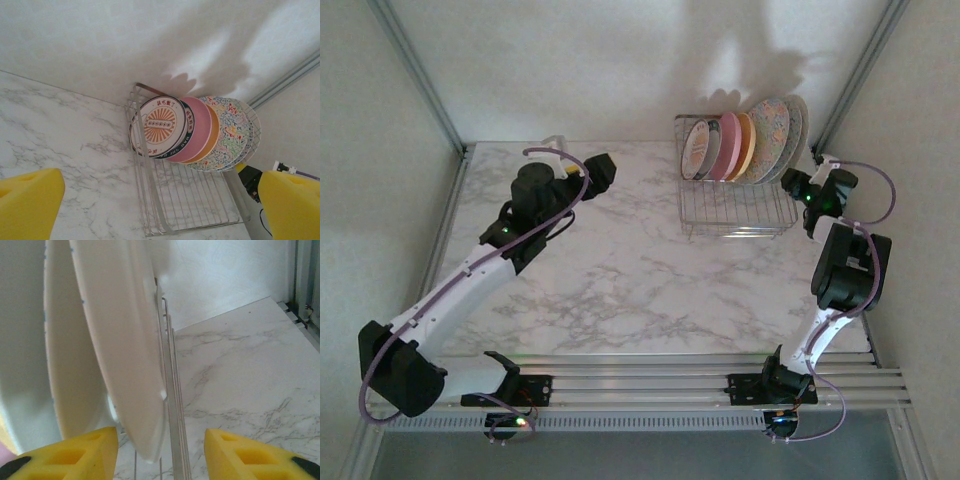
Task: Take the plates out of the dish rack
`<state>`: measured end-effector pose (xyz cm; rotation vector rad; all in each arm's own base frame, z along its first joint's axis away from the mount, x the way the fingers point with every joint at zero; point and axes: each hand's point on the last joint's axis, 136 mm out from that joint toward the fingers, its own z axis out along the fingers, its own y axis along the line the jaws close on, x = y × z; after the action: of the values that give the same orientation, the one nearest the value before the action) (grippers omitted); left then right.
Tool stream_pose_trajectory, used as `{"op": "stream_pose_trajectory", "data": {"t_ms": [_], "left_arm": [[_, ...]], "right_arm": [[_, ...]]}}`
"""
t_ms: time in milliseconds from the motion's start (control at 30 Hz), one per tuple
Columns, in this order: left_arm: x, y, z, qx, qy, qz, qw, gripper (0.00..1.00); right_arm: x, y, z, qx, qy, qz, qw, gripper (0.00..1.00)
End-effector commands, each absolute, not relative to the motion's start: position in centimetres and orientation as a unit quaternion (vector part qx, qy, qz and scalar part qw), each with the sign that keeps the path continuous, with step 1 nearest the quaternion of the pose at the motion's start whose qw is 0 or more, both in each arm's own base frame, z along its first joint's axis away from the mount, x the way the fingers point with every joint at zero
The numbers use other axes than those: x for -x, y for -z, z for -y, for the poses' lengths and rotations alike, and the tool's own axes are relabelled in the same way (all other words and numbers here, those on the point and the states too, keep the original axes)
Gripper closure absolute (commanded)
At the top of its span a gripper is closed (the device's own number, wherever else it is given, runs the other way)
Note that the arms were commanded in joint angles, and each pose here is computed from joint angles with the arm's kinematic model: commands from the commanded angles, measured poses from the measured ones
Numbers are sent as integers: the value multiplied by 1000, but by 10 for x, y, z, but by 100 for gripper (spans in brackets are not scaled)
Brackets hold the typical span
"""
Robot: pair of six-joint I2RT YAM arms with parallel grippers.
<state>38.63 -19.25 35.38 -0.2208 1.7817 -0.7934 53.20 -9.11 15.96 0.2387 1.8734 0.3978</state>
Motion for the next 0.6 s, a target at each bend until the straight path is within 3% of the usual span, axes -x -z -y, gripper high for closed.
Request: {"op": "stream_pose_trajectory", "data": {"t_ms": [0,567], "left_arm": [[-385,-380,203,75,366,-730,572,1],[-381,-398,227,42,423,-708,564,1]], "right_arm": [[-543,-180,96,-80,-156,-784,596,55],[-560,-179,93,-55,-149,-789,593,64]]}}
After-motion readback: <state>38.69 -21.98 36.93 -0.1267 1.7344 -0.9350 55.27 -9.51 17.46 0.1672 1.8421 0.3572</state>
